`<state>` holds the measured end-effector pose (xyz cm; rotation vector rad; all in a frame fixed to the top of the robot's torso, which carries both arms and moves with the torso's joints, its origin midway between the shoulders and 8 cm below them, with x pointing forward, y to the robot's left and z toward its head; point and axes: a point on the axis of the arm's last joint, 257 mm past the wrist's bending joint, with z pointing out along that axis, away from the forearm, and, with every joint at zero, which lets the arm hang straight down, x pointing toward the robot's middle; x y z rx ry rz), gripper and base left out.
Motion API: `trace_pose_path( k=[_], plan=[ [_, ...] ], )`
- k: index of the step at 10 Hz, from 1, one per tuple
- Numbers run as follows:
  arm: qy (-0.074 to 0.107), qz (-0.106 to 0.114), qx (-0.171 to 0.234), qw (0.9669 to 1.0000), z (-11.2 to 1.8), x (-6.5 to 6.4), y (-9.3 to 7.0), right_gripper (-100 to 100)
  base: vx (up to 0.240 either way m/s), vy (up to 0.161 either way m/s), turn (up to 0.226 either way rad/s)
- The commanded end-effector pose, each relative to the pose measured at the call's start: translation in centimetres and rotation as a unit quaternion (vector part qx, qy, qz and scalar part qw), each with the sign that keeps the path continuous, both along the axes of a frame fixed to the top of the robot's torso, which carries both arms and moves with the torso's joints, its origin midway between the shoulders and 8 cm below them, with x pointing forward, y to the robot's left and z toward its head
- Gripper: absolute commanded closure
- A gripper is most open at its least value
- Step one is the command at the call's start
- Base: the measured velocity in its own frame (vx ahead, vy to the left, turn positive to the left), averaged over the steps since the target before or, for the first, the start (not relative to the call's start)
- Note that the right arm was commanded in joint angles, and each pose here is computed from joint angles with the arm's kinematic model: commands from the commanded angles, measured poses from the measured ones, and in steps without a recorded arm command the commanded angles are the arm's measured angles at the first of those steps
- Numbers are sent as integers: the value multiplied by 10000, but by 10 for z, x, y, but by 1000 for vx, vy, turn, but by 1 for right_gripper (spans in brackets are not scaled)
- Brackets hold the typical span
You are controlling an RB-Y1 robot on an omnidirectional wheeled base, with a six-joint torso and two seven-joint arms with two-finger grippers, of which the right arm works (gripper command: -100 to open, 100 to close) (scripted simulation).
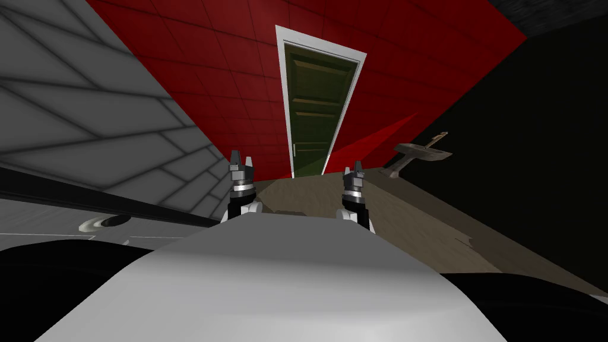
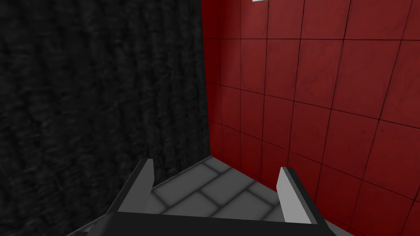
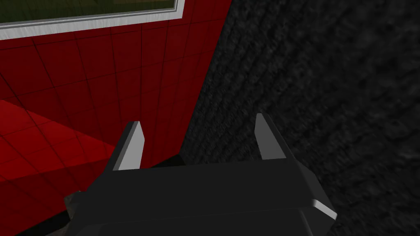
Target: Pull the door open
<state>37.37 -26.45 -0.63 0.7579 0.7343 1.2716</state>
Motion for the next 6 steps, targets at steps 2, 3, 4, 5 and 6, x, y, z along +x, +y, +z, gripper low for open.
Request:
trace_pose_path(
  k=[2, 3, 4, 5, 6],
  plan=[
    [41, 266, 318, 9991, -13, 7, 4, -100, 101, 28, 93],
    [60, 376, 456, 9982, -18, 10, 6, -100, 133, 46, 64],
    [86, 513, 635, 9966, -26, 13, 8, -100, 175, 44, 115],
    [101, 588, 736, 9955, -30, 15, 9, -100, 153, 45, 92],
    [133, 732, 937, 9928, -38, 19, 11, -100, 130, 43, 91]
  ],
)
